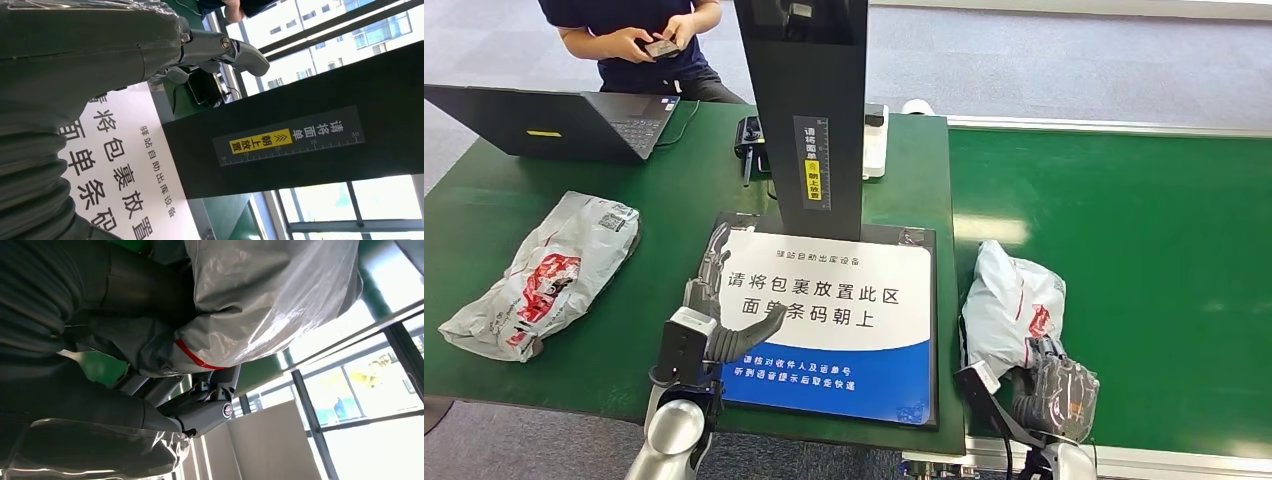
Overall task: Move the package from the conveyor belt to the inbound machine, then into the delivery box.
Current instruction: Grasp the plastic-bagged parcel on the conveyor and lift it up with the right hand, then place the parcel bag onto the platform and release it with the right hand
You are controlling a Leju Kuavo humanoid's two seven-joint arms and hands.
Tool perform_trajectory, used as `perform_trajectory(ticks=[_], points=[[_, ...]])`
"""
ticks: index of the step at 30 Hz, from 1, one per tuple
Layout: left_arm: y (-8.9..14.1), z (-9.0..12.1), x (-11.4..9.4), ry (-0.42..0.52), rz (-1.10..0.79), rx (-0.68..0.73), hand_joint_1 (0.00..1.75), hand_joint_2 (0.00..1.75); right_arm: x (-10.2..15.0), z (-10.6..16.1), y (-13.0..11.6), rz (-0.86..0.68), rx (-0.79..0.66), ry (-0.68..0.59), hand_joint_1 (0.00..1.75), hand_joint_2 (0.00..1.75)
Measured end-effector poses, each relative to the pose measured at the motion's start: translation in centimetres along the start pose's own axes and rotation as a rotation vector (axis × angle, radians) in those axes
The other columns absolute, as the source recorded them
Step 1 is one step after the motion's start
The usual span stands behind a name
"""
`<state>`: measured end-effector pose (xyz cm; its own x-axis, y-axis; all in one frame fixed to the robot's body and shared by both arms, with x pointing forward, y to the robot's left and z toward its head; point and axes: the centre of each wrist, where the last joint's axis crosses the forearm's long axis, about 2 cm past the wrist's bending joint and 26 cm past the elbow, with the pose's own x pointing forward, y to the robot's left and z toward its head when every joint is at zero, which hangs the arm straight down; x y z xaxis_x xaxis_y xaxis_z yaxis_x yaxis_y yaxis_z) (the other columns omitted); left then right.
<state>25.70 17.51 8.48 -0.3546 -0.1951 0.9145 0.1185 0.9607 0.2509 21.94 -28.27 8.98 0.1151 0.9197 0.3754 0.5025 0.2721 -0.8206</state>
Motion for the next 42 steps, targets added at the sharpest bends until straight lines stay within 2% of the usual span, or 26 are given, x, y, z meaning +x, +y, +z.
perform_trajectory(ticks=[14, 23, 29, 36, 42], points=[[-0.3, -1.3, 0.0, -0.037, 0.011, -0.021, 0.00, 1.75, 1.3, -2.2, -3.5, -0.001, -0.170, -0.147, 1.75, 1.75], [-0.6, -1.5, 0.0, -0.037, 0.013, -0.034, 0.00, 1.75, 1.3, -2.6, -4.2, 0.003, -0.202, -0.155, 1.75, 1.75], [-0.7, -1.5, -0.2, -0.042, 0.019, -0.035, 0.00, 1.75, 1.5, -3.0, -5.1, 0.025, -0.240, -0.236, 1.75, 1.75], [-0.8, -1.6, -0.5, -0.048, 0.022, -0.037, 0.00, 1.75, 2.8, -3.9, -6.2, 0.045, -0.309, -0.308, 1.75, 1.75], [-0.9, -1.9, -0.5, -0.057, 0.012, -0.047, 0.00, 1.75, 5.1, -4.8, -6.0, 0.048, -0.328, -0.366, 1.75, 1.75]])
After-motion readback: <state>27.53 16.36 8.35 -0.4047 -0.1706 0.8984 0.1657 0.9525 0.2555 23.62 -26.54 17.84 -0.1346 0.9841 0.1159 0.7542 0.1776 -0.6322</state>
